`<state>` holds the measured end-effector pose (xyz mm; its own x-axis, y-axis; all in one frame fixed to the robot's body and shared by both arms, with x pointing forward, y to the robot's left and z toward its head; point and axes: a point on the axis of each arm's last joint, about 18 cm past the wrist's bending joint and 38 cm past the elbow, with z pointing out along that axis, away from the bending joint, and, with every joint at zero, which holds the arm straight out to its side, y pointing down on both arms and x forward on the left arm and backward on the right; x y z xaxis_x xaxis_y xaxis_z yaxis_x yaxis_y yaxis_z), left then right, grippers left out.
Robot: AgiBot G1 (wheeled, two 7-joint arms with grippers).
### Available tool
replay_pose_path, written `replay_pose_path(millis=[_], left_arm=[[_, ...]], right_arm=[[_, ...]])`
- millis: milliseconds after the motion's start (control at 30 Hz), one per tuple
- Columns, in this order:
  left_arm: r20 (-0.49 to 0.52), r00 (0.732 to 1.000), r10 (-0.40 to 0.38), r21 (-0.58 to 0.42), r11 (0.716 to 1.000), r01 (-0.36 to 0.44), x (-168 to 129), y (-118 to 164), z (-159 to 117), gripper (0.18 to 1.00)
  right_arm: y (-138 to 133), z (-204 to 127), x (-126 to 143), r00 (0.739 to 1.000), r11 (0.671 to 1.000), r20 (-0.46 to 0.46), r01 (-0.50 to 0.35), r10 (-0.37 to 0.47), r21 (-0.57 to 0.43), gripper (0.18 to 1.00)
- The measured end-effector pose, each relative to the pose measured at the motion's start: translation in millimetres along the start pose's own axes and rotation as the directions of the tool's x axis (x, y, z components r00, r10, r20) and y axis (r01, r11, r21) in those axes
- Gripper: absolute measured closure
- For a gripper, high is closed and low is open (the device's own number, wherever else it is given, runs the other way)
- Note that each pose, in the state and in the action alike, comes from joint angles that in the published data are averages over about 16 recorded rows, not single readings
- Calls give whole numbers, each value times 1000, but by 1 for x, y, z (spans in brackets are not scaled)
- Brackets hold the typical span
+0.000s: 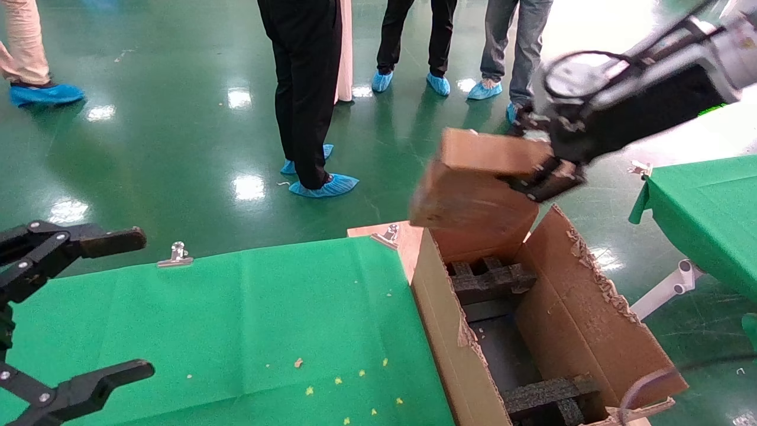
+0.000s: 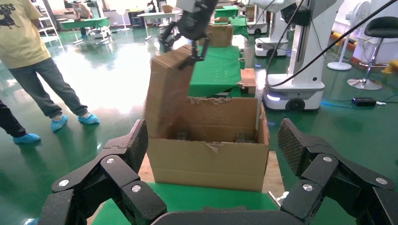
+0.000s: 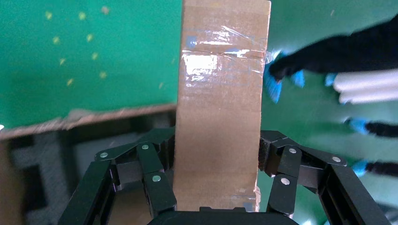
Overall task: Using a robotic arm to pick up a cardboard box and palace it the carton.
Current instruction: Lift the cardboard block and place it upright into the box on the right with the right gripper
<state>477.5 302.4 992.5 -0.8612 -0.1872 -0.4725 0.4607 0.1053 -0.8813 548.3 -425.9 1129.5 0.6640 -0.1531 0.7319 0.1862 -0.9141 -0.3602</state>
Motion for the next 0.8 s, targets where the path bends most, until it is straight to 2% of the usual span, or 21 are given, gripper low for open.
replay_pose_path(millis=[400,800], left_arm=[[0,1000,0,0,1000,0,0,0,0,184],[0,1000,0,1,1000,0,0,0,0,184]], right_arm=[[63,-21,-49,986,981,54,-148,156,-127,856],[84,-20,-68,972,961,81,-201,219,-192,865]])
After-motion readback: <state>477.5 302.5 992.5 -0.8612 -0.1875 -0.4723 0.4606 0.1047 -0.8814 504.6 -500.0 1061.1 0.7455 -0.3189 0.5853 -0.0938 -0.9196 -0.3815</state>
